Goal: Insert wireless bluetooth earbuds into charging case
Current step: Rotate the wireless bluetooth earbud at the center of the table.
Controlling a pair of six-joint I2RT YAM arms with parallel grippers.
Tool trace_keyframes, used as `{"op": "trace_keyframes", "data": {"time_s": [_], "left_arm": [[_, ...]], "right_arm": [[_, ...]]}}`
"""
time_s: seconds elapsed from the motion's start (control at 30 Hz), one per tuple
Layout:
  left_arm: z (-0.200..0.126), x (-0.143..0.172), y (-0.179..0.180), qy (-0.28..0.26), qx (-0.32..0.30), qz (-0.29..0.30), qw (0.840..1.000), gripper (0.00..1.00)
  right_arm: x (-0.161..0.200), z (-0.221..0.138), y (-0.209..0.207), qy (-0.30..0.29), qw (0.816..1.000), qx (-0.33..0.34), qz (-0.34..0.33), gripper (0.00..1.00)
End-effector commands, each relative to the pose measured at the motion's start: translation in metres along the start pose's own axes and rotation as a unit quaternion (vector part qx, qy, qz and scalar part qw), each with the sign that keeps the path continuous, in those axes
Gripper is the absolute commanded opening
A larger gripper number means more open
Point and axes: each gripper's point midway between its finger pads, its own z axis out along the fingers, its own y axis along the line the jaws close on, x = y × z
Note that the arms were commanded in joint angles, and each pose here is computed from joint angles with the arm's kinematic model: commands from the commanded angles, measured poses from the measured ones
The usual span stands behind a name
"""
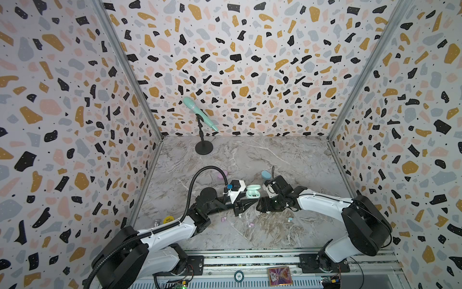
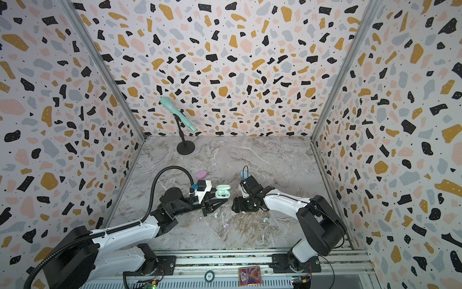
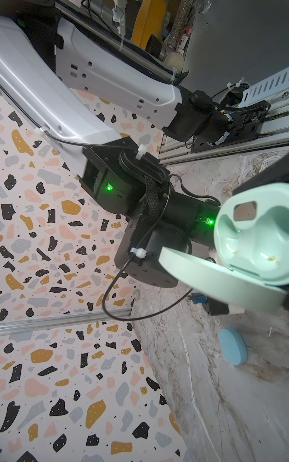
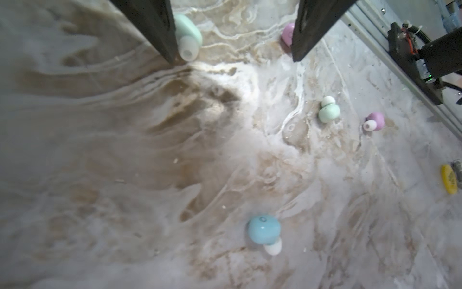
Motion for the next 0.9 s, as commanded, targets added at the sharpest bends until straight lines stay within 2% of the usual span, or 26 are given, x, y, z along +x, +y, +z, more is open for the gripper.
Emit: {"op": "trace_keyframes", "data": {"time_s": [0.0, 0.13, 0.4, 0.63, 0.87], "left_arm": [[-0.002, -0.023, 0.000, -0.032, -0.001, 0.028, 0.999, 0.27], [-0.002, -0.023, -0.001, -0.032, -0.002, 0.029, 0.999, 0.27], [-0.003, -0.024, -0.002, -0.034, -0.001, 0.029, 0.999, 0.27], [-0.003, -0.024, -0.002, -0.033, 0.001, 0.027, 0.999, 0.27], [-0.004, -0.024, -0.002, -0.031, -0.002, 0.030, 0.999, 0.27]], "right_arm": [[-0.002, -0.010, 0.026, 0.003, 0.999, -0.032, -0.010, 0.73], [0.004, -0.014, 0.026, 0.004, 0.999, -0.030, -0.009, 0.73], [0.009, -0.024, -0.001, -0.016, 0.999, 0.039, 0.003, 0.73], [0.005, -0.026, -0.016, -0.023, 0.997, 0.074, 0.007, 0.73], [0.013, -0.026, -0.017, -0.020, 0.997, 0.067, 0.018, 0.72]]}}
